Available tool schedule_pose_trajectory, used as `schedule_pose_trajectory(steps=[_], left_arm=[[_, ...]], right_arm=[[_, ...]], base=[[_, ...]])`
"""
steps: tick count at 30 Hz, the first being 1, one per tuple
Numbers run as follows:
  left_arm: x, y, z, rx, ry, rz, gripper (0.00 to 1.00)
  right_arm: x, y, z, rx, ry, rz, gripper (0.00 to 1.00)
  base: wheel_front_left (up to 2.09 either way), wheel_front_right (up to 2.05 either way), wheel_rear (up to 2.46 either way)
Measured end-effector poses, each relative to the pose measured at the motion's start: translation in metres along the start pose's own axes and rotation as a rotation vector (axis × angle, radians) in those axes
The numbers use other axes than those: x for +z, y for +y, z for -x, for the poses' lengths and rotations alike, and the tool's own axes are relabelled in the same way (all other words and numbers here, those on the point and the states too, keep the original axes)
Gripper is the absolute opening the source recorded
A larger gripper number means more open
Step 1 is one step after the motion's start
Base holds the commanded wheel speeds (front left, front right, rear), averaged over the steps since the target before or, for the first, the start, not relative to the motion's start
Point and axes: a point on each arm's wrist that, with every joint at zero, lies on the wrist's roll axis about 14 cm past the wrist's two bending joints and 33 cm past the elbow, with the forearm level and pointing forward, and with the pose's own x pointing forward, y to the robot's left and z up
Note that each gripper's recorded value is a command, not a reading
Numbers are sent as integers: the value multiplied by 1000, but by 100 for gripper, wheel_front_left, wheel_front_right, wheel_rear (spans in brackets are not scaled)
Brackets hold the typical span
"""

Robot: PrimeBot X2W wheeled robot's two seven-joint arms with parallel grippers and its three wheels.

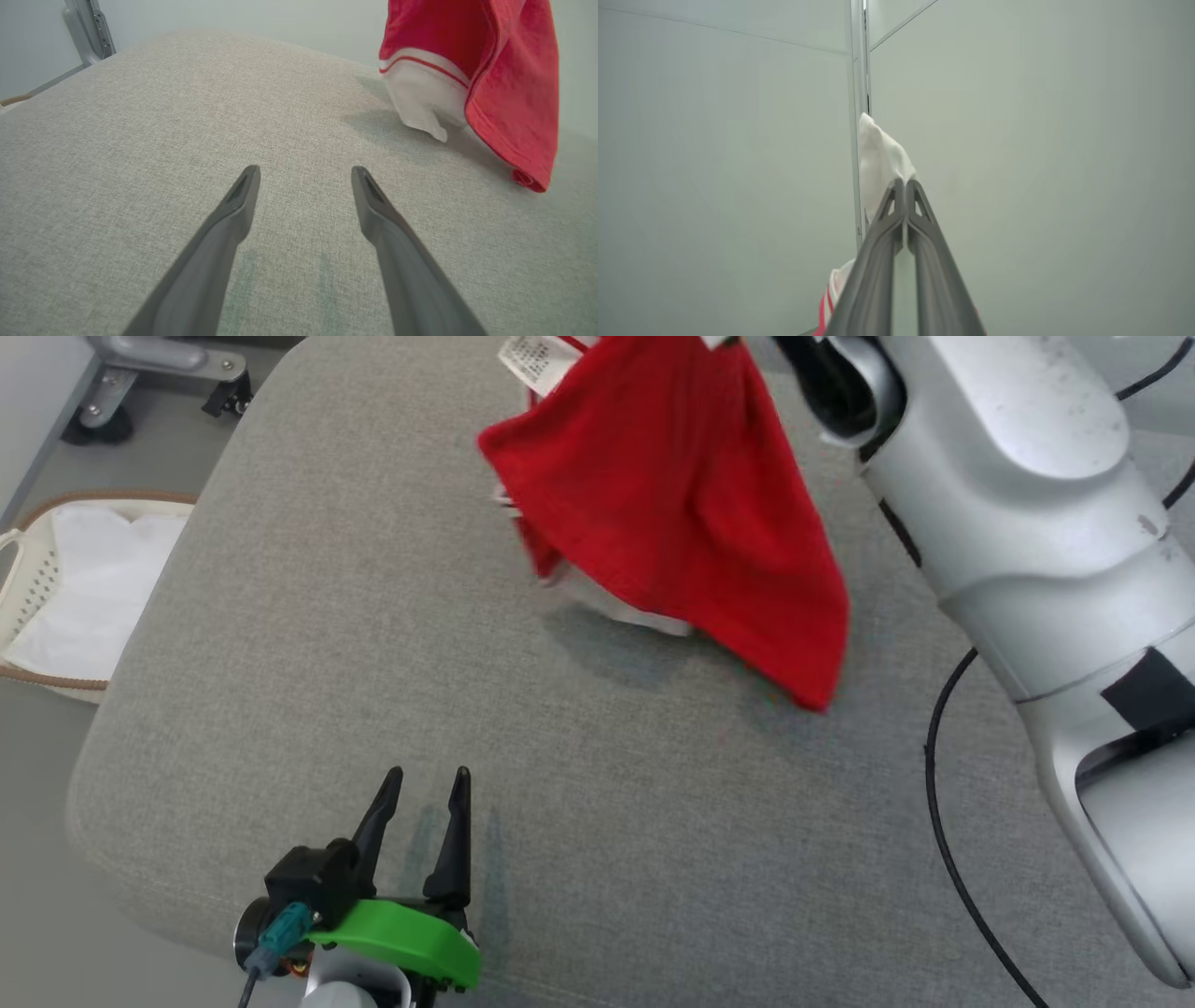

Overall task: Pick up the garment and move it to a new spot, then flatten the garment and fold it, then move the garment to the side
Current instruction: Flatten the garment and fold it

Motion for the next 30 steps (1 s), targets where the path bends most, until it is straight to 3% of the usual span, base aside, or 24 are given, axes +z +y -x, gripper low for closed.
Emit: schedule_pose_trajectory(steps=[4,9,16,19,22,23,24,25,26,30], left_arm=[[2,-3,-2,-15,-9,-10,100],[6,-14,-9,-53,-20,-19,100],[3,-42,-20,-141,-14,-23,100],[0,-53,-23,-176,-5,-23,100],[-1,-61,-26,-201,-1,-27,100],[-2,-63,-26,-209,2,-28,100],[-3,-66,-26,-217,4,-30,100],[-4,-67,-27,-221,6,-33,100],[-4,-68,-27,-225,7,-33,100],[-6,-73,-28,-239,14,-36,100]], right_arm=[[30,-34,12,-108,-63,51,0],[10,-99,66,-320,29,121,0],[-57,-190,238,-695,334,173,0],[-74,-206,321,-851,446,174,0],[-80,-210,375,-954,507,174,0],[-83,-208,389,-972,535,179,5],[-85,-207,401,-996,551,177,42],[-85,-206,407,-1011,554,173,90],[-85,-205,410,-1015,555,178,100],[-74,-205,404,-1004,531,220,100]], base=[[0,0,0],[0,0,0],[0,0,0],[0,0,0],[0,0,0],[0,0,0],[0,0,0],[0,0,0],[0,0,0],[0,0,0]])
